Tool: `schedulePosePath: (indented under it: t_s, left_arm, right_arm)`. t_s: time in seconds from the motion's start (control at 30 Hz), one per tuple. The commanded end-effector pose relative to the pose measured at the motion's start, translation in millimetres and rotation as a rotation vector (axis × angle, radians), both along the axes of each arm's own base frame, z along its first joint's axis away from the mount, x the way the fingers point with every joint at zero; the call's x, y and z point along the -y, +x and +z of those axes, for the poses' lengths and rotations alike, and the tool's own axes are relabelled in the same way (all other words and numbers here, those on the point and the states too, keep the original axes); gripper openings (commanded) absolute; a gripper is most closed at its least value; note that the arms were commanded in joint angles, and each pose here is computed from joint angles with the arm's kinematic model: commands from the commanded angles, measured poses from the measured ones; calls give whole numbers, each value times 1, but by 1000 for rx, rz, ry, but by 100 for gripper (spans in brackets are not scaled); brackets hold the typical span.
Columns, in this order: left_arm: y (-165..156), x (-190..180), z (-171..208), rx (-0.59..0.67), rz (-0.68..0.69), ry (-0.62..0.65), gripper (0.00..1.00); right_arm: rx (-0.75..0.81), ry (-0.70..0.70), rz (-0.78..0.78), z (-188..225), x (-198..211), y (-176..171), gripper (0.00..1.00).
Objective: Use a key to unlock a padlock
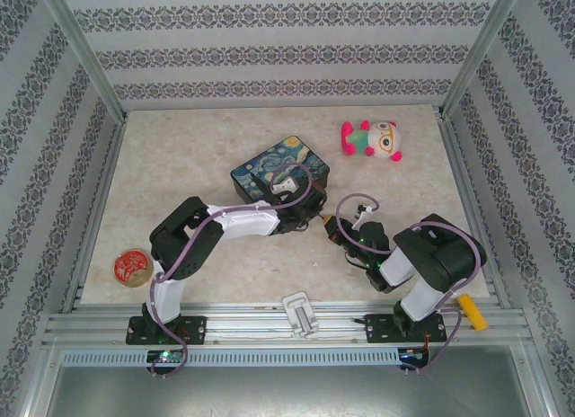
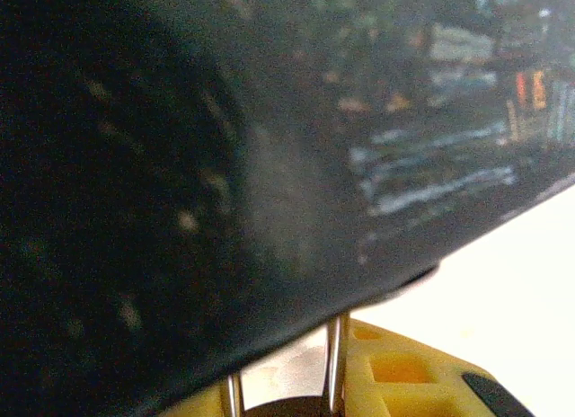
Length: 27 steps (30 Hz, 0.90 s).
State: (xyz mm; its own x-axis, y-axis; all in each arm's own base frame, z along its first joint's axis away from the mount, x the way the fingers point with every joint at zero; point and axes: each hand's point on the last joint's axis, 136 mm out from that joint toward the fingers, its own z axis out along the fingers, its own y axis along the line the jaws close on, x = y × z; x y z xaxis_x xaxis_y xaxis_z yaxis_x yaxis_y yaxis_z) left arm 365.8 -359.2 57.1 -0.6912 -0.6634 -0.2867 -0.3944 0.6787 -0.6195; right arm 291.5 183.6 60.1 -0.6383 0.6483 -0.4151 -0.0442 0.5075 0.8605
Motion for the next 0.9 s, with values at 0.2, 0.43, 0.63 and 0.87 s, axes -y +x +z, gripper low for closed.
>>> schedulePosePath:
  t_s: [0.2, 0.43, 0.63, 0.87]
  left_arm:
    - [12, 13, 24, 11, 57, -224, 0]
    - [1, 11, 8, -105, 66, -251, 0]
    - [2, 7, 8, -109, 89, -266, 0]
    - [2, 11, 6, -117, 83, -281, 0]
  right_arm:
    - [20, 44, -22, 10, 4, -2, 0]
    - [5, 41, -39, 5, 10, -5, 0]
    - [42, 45, -50, 15, 12, -3, 0]
    - [74, 54, -58, 27, 13, 2, 0]
